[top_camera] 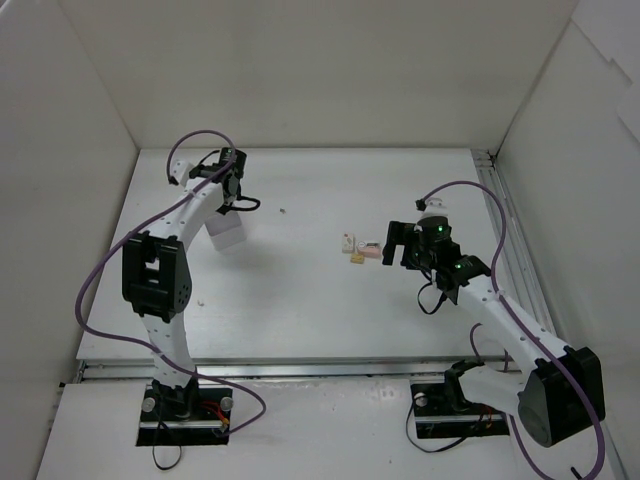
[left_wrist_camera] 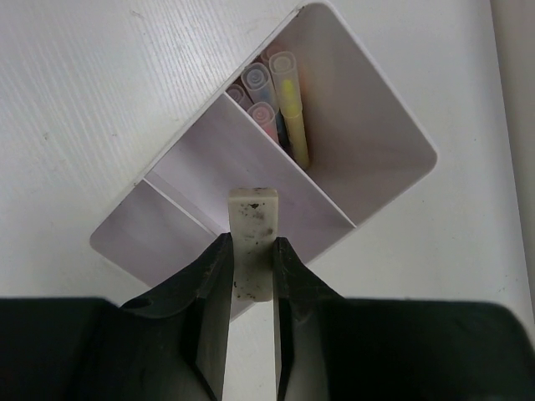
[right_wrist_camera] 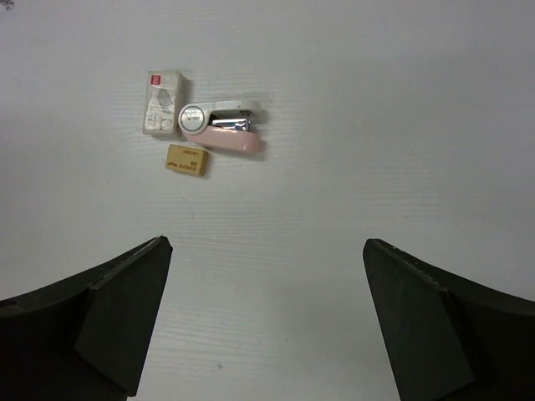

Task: Sort the stationery into containers
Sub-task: Place the stationery in the storage box.

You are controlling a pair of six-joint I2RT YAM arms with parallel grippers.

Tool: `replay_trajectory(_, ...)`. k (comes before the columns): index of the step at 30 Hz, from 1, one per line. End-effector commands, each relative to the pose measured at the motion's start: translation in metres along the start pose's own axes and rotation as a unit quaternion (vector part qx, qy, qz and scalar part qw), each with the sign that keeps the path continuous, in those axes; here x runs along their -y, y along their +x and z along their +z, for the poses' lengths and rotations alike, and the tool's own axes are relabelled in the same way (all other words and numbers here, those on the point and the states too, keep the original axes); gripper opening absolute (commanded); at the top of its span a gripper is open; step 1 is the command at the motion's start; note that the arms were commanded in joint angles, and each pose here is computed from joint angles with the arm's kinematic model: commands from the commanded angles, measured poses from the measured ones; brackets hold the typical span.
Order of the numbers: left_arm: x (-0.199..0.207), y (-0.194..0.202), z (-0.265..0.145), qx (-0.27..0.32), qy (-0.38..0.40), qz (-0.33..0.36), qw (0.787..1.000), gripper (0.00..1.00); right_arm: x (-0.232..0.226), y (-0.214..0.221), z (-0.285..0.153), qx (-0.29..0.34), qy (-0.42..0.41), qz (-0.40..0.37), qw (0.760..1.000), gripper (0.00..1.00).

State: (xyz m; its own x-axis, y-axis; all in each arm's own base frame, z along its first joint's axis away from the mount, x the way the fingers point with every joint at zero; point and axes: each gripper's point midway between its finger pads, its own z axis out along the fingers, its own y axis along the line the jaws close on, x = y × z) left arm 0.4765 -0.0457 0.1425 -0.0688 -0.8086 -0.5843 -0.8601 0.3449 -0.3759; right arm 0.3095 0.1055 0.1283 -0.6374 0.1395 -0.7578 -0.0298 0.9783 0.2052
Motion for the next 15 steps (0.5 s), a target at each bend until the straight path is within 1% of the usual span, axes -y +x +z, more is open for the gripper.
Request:
replay_trajectory(1, 0.0143, -0.0152, -0.0074, 0.012, 0.023, -0.053, 0.998, 0.00, -0.0007, -0.0167, -0.0014, 0.034, 0.002, -0.006, 0.999, 0.98)
replay_trajectory(4, 0.0090, -0.0119, -0.0051, 0.009, 0.016, -0.064, 0.998, 0.00, -0.0024, -0.0153, -0.0014, 0.032, -0.003, -0.008, 0.999, 0.98)
replay_trajectory(15, 0.0145, -0.0132, -0.0027, 0.015, 0.026, -0.105, 0.994, 0.01, 0.0017, -0.0150, -0.0026, 0.034, 0.004, -0.012, 0.999, 0.98)
